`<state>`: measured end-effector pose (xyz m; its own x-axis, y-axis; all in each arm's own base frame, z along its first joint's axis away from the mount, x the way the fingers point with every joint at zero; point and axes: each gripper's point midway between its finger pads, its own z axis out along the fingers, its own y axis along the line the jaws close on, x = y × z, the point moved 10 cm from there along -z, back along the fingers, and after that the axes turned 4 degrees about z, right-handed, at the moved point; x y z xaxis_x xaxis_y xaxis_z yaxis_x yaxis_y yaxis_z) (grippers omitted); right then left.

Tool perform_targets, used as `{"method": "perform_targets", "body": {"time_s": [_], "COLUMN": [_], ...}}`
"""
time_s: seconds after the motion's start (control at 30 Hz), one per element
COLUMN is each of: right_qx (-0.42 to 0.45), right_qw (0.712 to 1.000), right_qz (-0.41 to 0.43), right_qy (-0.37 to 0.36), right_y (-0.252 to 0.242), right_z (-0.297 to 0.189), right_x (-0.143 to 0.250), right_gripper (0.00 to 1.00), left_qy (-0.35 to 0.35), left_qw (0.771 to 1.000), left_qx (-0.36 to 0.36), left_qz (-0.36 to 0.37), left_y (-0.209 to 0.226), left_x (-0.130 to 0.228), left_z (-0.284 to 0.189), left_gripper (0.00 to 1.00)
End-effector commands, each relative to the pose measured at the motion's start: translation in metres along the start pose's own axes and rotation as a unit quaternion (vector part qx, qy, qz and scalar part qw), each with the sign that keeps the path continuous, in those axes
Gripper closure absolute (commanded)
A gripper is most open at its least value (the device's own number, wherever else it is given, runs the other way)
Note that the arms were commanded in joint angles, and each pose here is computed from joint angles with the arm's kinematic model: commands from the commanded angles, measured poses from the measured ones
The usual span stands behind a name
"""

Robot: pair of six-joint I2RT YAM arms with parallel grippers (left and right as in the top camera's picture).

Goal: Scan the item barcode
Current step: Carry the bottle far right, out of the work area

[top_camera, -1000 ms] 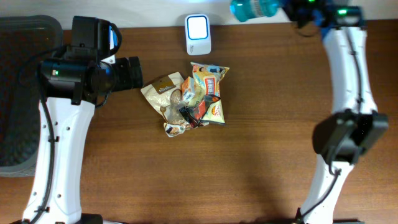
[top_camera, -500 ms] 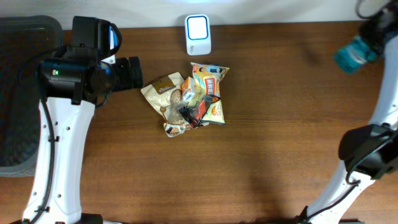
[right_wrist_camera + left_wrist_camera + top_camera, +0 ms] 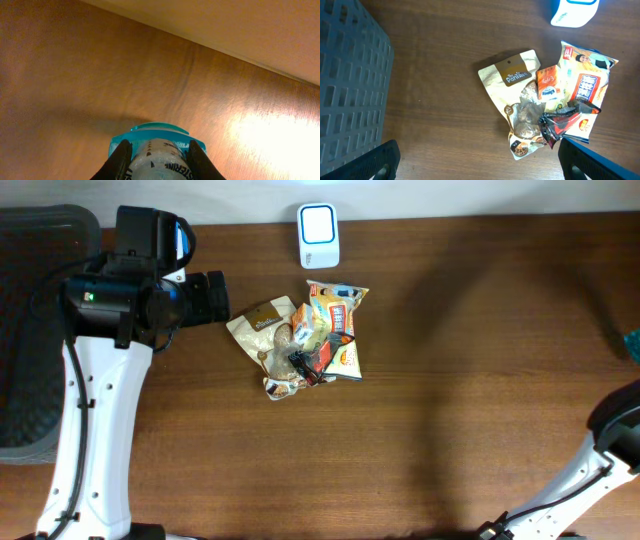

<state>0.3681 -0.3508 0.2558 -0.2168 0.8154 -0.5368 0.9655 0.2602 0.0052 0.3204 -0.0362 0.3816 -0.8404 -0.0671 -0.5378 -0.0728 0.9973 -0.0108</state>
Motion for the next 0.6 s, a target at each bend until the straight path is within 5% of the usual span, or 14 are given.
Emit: {"method": "perform_targets", "body": {"time_s": [0.0,0.23,0.47,0.57], "right_qx": [0.015,0.011,0.008,0.012], "right_qw": [0.999,0.999,0.999,0.999], "right_qz": [0.021,0.017,0.007,0.004], "right_qy": [-0.023,-0.046,-0.052,-0.044], "right_y": [-0.017,-0.023,-0.021,-0.021], "right_z": [0.011,0.02,0.023,0.026], "right_x": [-0.016,-0.027,-0.028,-0.026], "right_gripper": [0.95,0.88,0.64,0.62], "left_qy": [-0.001,-0.001,-0.001,-0.001], "left_qw": [1.0,1.0,1.0,1.0], "left_qx": [-0.005,-0.005,-0.006,-0.005], "left_qz": [-0.008,-0.008,-0.008,-0.008], "left_y": [0.003,0.003,0.003,0.003], "left_x": [-0.001,-0.001,-0.001,-0.001], "left_z": [0.0,0.0,0.0,0.0], "left_gripper": [0.01,0.01,0.01,0.01]}}
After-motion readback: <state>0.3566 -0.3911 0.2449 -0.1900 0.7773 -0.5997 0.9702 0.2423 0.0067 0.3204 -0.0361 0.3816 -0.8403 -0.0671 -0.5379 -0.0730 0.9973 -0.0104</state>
